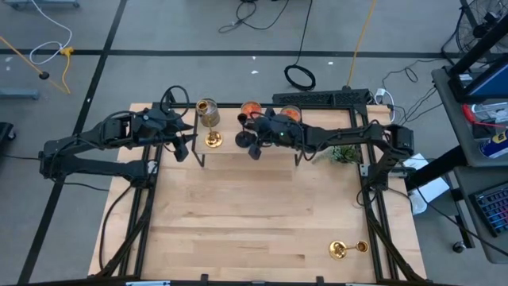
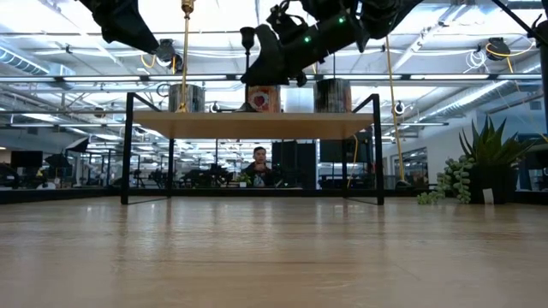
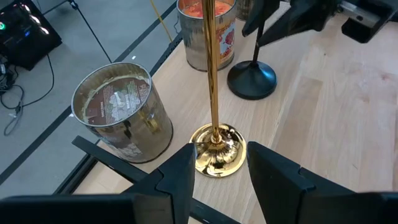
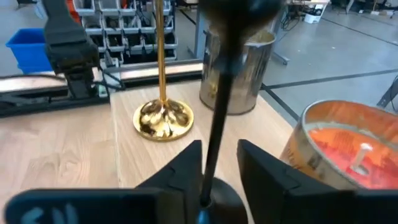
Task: Pick & Place candle stick holders
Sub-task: Put the black candle holder on the shelf, then put the gold candle holder on the shelf
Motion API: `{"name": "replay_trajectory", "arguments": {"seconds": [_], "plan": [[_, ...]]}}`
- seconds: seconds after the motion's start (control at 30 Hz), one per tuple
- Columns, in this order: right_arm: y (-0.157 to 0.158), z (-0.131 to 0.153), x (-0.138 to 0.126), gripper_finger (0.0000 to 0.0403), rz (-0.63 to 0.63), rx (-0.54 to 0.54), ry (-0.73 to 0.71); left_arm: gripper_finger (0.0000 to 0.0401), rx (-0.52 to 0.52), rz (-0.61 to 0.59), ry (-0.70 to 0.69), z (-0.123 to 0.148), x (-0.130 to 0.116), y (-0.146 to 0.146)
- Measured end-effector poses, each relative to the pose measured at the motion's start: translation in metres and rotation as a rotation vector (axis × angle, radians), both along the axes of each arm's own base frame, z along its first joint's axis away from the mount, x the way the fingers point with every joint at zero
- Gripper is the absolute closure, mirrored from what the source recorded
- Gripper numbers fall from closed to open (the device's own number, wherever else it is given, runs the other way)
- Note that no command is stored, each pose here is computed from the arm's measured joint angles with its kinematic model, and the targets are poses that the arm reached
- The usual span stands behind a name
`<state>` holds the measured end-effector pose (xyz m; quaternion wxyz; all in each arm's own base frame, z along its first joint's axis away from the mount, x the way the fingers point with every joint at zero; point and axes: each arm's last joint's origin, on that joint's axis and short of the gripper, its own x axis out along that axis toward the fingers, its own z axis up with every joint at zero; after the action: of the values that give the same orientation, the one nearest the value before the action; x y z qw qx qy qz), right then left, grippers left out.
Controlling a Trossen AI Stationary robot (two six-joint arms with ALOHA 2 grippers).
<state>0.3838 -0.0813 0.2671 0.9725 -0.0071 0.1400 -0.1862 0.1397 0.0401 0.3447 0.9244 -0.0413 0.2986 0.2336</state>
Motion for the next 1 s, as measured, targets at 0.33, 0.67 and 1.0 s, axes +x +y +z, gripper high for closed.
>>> {"name": "replay_trajectory", "arguments": {"seconds": [0.33, 0.67, 1.0], "plan": [[0.012, 0.014, -0.015, 0.0248, 0.027, 0.011, 0.077, 0.0247, -0.004, 0.0, 0.01, -0.001, -0.001, 0.0], [0.068, 0.039, -0.071, 0.0242, 0.168, 0.108, 0.346, 0.0247, -0.023, 0.014, 0.014, -0.002, -0.001, 0.0], [0.144, 0.041, -0.137, 0.0256, 0.689, 0.269, 0.582, 0.0247, -0.029, 0.02, 0.008, -0.002, -0.001, 0.0]]}}
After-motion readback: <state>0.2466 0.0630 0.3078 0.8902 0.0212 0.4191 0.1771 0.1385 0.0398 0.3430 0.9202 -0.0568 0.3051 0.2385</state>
